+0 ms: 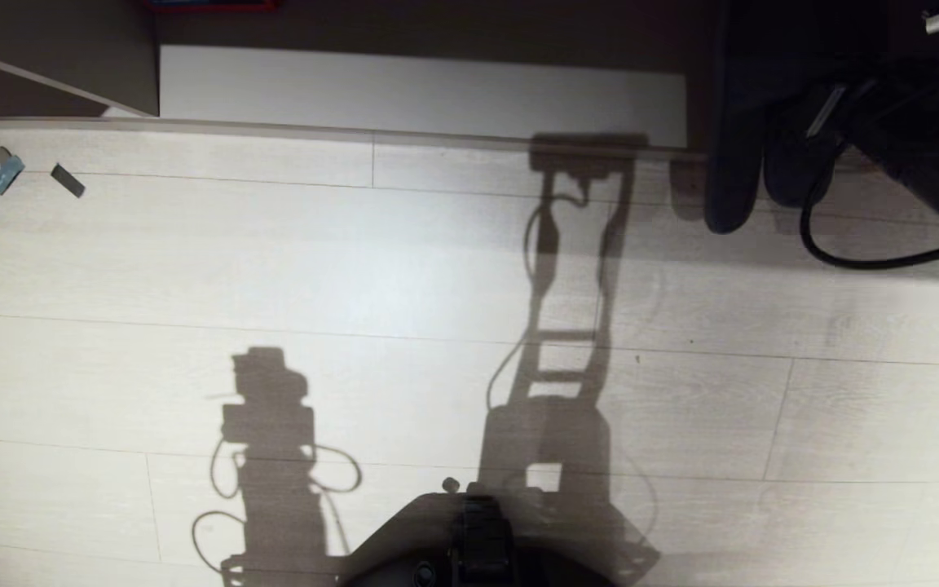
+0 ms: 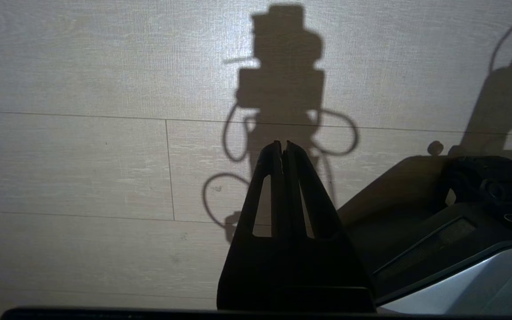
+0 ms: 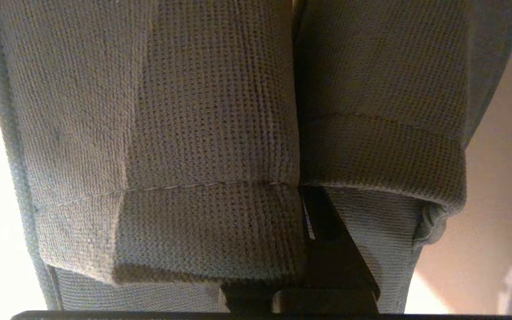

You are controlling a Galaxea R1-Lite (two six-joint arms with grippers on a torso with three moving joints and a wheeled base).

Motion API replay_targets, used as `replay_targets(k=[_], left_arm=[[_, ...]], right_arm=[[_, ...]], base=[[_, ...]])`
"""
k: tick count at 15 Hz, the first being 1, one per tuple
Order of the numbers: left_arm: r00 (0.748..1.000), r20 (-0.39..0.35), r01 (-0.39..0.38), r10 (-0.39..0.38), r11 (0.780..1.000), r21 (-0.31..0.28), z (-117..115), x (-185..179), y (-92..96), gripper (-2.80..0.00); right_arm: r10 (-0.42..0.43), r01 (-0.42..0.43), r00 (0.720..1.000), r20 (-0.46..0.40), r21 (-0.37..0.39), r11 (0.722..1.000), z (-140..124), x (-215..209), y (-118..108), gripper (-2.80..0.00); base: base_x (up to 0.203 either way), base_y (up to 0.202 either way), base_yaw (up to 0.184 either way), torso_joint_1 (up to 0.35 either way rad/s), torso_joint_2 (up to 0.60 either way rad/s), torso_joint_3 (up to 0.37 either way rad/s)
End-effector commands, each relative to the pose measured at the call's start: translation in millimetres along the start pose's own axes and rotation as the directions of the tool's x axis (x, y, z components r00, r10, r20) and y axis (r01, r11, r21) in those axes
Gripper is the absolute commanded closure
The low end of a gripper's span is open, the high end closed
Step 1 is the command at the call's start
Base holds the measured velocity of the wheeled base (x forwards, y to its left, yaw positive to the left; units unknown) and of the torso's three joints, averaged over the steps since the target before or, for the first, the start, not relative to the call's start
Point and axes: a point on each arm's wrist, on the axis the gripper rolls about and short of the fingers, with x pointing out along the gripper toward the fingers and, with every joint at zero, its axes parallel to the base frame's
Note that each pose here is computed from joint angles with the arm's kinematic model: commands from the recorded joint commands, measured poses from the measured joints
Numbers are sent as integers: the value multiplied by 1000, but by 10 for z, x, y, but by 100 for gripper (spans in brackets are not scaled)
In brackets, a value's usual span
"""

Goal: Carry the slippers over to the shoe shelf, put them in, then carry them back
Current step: Place the slippers into the shoe cabinet

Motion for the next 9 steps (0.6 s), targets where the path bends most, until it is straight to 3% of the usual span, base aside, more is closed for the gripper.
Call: replay_targets(k=[1, 5, 9], left_arm=[[1000, 0, 0, 0, 1000, -1, 1, 0, 0, 0], [1000, 0, 0, 0, 1000, -1, 1, 0, 0, 0], [1000, 0, 0, 0, 1000, -1, 1, 0, 0, 0]], right_arm=[[0, 1, 999, 37, -6, 1000, 97, 178, -37, 0], [1, 0, 998, 67, -11, 1000, 237, 441, -81, 0], [3, -2, 998, 61, -17, 1000, 209, 579, -90, 0]], base=[[0, 0, 0, 0, 0, 0], [0, 0, 0, 0, 0, 0], [0, 0, 0, 0, 0, 0]])
